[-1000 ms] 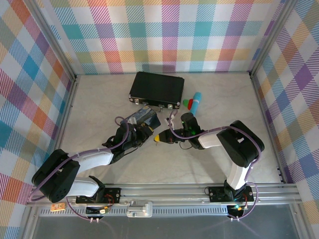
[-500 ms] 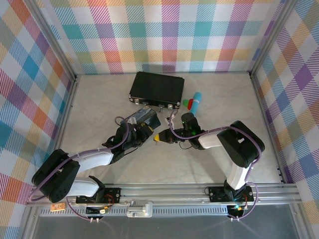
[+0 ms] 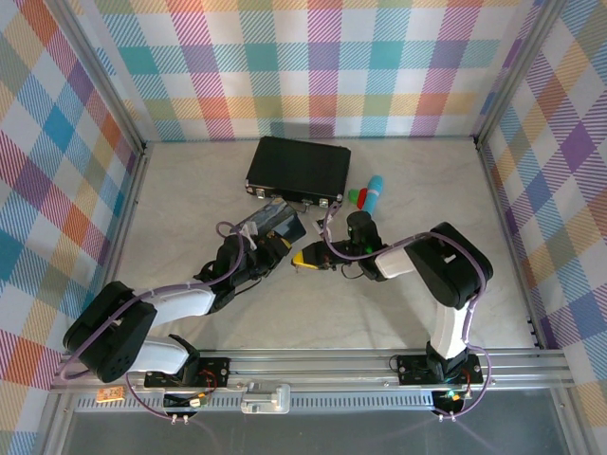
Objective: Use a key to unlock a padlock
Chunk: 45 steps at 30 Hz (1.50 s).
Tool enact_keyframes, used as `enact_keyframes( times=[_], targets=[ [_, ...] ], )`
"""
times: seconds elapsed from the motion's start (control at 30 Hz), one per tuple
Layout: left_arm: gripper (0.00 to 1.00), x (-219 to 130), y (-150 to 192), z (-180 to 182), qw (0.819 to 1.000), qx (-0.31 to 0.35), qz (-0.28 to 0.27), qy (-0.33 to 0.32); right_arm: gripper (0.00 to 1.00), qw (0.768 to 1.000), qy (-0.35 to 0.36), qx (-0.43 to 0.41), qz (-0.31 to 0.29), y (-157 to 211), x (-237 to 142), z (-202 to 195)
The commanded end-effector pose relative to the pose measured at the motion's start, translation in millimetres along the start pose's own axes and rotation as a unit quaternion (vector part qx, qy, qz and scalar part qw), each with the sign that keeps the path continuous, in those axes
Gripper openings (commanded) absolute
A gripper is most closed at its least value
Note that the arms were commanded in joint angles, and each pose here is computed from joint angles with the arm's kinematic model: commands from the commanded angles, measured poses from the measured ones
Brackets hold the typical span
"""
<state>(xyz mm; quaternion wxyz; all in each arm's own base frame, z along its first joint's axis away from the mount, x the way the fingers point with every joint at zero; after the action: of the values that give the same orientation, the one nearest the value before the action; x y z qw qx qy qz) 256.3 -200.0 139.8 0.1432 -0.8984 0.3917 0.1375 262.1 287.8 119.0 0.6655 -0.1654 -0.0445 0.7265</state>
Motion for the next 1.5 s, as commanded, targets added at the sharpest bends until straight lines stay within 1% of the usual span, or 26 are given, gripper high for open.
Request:
enact_keyframes(
  times=[0.0,0.17,0.4,0.5,0.57,0.7,0.8,0.9,1.0,1.17,1.3,1.47],
  targets=[
    [0.0,-2,14,-19,0.996,0.022,0.053,0.071,0.0,0.999,-0.008,0.015,-0.039,-27,-4,-3],
    [0.0,-1,15,-20,0.995,0.021,0.054,0.077,0.0,0.998,-0.002,0.041,-0.053,-28,-4,-9],
    [0.0,-1,24,-19,0.996,0.014,0.045,0.071,0.0,0.993,0.015,0.065,-0.098,-33,-8,-10],
    [0.0,3,26,-18,0.998,0.005,0.031,0.061,0.0,0.99,0.022,0.069,-0.122,-32,-11,-7],
    [0.0,6,25,-14,0.999,-0.01,0.016,0.051,0.0,0.989,0.028,0.061,-0.134,-29,-12,-3],
    [0.0,10,21,-17,0.998,-0.034,-0.017,0.054,0.0,0.987,0.051,0.045,-0.144,-22,-8,5],
    [0.0,16,24,-26,0.997,-0.032,-0.02,0.06,0.0,0.987,0.057,0.027,-0.147,-22,-6,13],
    [0.0,22,30,-32,0.997,-0.03,-0.006,0.072,0.0,0.988,0.066,0.009,-0.142,-26,-6,18],
    [0.0,26,39,-30,0.996,-0.031,0.018,0.086,0.0,0.99,0.068,-0.01,-0.127,-31,-3,23],
    [0.0,27,50,-13,0.994,-0.041,0.043,0.096,0.0,0.994,0.058,-0.019,-0.093,-41,-2,27],
    [0.0,24,52,-6,0.993,-0.044,0.045,0.097,0.0,0.996,0.039,-0.023,-0.079,-47,1,29],
    [0.0,18,52,-5,0.993,-0.046,0.043,0.098,0.0,0.995,0.032,-0.065,-0.064,-55,-10,30]
  ],
)
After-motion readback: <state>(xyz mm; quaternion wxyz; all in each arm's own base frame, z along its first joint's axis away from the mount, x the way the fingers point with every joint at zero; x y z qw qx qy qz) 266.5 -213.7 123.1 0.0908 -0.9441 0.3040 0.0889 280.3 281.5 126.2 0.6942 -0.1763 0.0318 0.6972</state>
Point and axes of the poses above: each hand's point on the last joint's axis, 136 mm out from that joint toward the fingers, its own x axis out along the fingers, its own z axis along the line the jaws close on, y = z × x, the point moved 6 cm from there along -x, back along the fingers, and after that the axes turned 5 degrees about -x, right-handed, at the moved point
